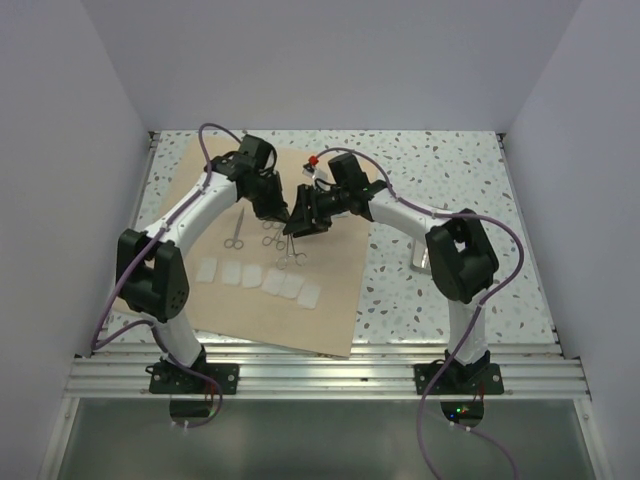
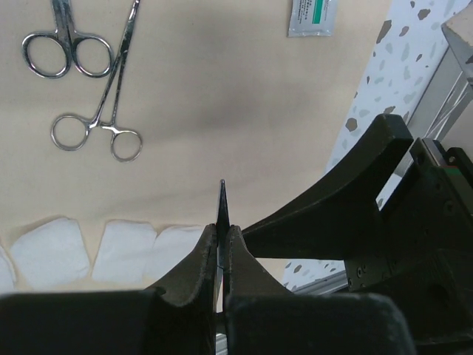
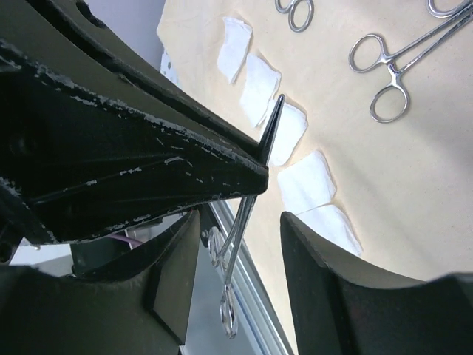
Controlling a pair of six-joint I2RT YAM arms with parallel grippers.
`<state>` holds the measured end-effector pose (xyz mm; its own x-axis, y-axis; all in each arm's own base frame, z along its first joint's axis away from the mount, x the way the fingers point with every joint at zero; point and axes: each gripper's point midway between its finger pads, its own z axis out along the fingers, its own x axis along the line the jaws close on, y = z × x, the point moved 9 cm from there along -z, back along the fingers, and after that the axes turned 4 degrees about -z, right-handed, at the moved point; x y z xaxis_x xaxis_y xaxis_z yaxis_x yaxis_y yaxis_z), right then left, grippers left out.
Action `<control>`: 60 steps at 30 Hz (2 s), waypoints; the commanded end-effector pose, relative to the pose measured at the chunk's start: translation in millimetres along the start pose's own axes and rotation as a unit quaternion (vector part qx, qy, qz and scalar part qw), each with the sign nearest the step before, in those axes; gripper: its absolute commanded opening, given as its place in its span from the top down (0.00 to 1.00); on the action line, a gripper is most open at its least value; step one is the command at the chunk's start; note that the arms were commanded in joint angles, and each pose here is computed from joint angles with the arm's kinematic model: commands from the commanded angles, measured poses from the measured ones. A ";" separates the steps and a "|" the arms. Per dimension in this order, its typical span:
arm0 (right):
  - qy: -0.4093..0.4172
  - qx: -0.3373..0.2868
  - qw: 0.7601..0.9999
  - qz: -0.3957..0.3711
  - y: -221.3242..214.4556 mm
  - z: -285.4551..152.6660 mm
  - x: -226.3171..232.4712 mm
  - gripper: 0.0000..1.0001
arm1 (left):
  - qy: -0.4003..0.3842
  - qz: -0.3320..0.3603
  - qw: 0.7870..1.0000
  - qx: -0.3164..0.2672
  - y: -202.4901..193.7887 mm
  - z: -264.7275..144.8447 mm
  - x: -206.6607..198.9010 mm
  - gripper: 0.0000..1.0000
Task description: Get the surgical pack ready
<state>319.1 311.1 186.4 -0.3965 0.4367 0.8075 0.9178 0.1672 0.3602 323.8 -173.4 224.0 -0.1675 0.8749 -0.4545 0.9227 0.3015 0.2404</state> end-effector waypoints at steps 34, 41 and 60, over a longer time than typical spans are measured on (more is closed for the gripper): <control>-0.308 -0.130 0.927 0.171 -48.5 -253.0 -128.0 1.00 | 0.014 0.075 0.994 -0.077 51.7 16.8 40.2 0.36; -0.356 -0.105 0.910 0.184 -45.1 -268.7 -169.0 1.00 | 0.021 0.092 0.992 -0.084 51.0 22.1 45.8 0.35; -0.385 -0.125 0.895 0.190 -34.9 -301.6 -165.9 1.00 | 0.016 0.085 0.995 -0.043 64.3 49.5 51.6 0.35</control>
<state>342.2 -25.7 150.6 0.1886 0.8803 0.4353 0.9299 -0.3026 0.2089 381.1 -126.7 163.4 -0.0608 0.9371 -0.3437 0.9178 0.1879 0.3498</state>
